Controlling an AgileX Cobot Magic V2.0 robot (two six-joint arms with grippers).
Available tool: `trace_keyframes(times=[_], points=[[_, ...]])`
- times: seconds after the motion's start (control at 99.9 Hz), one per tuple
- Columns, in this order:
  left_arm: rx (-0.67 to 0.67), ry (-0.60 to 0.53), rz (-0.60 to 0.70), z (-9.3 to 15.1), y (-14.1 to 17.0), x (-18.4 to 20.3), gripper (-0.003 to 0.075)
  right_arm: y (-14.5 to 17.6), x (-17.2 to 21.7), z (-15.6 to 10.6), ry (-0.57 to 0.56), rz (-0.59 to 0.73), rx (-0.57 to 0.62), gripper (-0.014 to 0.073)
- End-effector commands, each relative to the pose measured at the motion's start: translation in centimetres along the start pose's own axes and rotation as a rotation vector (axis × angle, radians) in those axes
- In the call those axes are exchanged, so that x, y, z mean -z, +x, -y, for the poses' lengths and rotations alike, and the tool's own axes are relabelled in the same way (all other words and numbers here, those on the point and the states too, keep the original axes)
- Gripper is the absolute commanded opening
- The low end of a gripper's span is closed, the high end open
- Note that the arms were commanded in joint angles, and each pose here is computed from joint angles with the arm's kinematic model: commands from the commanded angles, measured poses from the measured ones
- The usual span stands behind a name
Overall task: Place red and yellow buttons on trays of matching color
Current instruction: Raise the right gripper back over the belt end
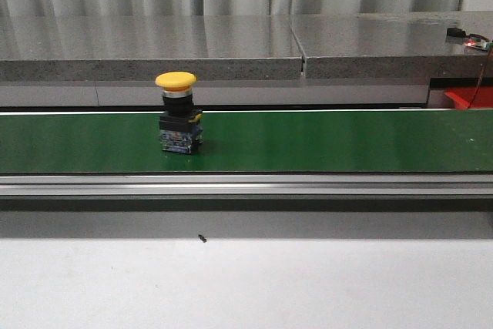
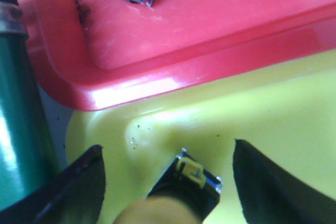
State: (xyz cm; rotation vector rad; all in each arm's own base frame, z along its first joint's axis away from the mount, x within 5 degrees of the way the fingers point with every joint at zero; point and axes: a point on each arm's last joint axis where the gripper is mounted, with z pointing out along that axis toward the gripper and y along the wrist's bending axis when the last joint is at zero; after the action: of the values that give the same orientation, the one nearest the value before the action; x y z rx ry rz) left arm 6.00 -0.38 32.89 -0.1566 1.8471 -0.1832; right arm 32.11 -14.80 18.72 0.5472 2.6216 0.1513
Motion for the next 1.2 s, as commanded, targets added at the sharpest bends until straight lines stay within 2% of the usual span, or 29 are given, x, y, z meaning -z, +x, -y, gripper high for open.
trace_keyframes(times=[0.0, 0.31, 0.45, 0.6, 0.901, 1.061, 1.191], points=[[0.004, 0.027, 0.082, 0.3, -1.3, 0.2, -0.002, -1.5, 3.2, -0.6, -0.004, 0.127, -0.001, 0.053], [0.004, 0.027, 0.082, 0.3, -1.3, 0.2, -0.002, -1.6, 10.6, -2.8, -0.034, 0.307, 0.034, 0.053], [0.004, 0.027, 0.082, 0.3, -1.3, 0.2, -0.002, -0.8, 14.3, -5.8, -0.077, 0.387, 0.132, 0.053], [0.004, 0.027, 0.082, 0.3, -1.3, 0.2, -0.002, 0.8, 16.9, -10.1, -0.162, 0.429, 0.285, 0.053], [0.004, 0.027, 0.082, 0.3, -1.3, 0.2, -0.002, 4.9, 17.6, -18.2, -0.373, 0.34, 0.56, 0.053], [0.004, 0.027, 0.082, 0.3, -1.3, 0.2, -0.002, 6.4, 17.1, -21.5, -0.449, 0.325, 0.654, 0.053], [0.004, 0.027, 0.082, 0.3, -1.3, 0.2, -0.002, 7.7, 15.5, -23.8, -0.49, 0.261, 0.718, 0.053]])
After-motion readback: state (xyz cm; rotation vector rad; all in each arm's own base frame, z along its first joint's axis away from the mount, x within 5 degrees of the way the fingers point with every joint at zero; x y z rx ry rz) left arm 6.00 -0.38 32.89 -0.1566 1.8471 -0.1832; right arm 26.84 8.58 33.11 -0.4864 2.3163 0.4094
